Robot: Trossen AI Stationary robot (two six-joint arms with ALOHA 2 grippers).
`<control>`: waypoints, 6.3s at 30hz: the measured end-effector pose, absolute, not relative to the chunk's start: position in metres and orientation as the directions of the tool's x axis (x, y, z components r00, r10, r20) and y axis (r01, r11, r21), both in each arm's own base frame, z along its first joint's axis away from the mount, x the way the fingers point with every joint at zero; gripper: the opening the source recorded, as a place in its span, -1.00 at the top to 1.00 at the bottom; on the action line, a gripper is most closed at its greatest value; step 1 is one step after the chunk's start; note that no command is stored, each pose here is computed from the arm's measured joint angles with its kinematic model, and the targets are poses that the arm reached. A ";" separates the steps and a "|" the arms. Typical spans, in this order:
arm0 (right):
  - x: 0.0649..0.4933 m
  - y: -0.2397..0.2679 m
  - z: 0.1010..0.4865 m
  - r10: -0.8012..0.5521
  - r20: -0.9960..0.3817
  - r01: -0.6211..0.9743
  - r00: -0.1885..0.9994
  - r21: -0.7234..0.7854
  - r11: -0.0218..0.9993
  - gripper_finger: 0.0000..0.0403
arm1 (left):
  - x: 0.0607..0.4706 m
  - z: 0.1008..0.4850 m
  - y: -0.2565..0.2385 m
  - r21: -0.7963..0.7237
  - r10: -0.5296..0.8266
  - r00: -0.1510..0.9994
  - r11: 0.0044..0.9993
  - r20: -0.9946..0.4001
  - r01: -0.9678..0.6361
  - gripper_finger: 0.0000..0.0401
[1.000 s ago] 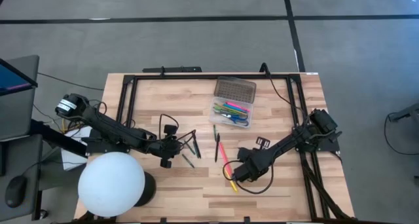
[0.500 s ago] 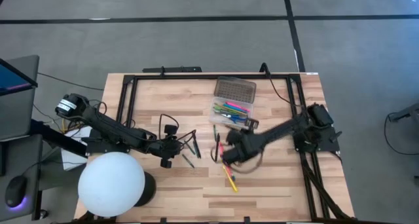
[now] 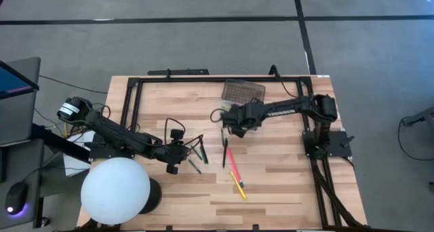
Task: Pick & place school supplies into a supply box
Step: Put the right black pen into the black supply box, then put the green crayon into the black supply box
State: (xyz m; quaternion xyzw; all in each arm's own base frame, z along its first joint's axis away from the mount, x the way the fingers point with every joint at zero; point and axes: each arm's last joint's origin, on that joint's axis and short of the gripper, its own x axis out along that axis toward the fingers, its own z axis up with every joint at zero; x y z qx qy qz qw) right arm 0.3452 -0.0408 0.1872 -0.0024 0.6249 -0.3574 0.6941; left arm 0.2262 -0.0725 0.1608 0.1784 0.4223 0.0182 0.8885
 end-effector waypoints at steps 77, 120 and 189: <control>0.164 0.193 0.218 -0.481 -0.248 0.297 0.841 -0.530 0.794 0.45 | 0.267 0.114 -0.051 0.043 -0.231 0.584 0.908 -0.778 0.417 0.59; 0.166 0.194 0.217 -0.468 -0.274 0.292 0.840 -0.499 0.816 0.45 | 0.268 0.135 -0.049 -0.082 -0.122 0.216 0.979 -0.969 0.185 0.81; 0.186 0.177 0.215 -0.504 -0.375 0.310 0.778 -0.468 0.827 0.45 | 0.310 0.175 -0.063 0.355 0.154 0.441 0.835 -0.884 0.420 0.93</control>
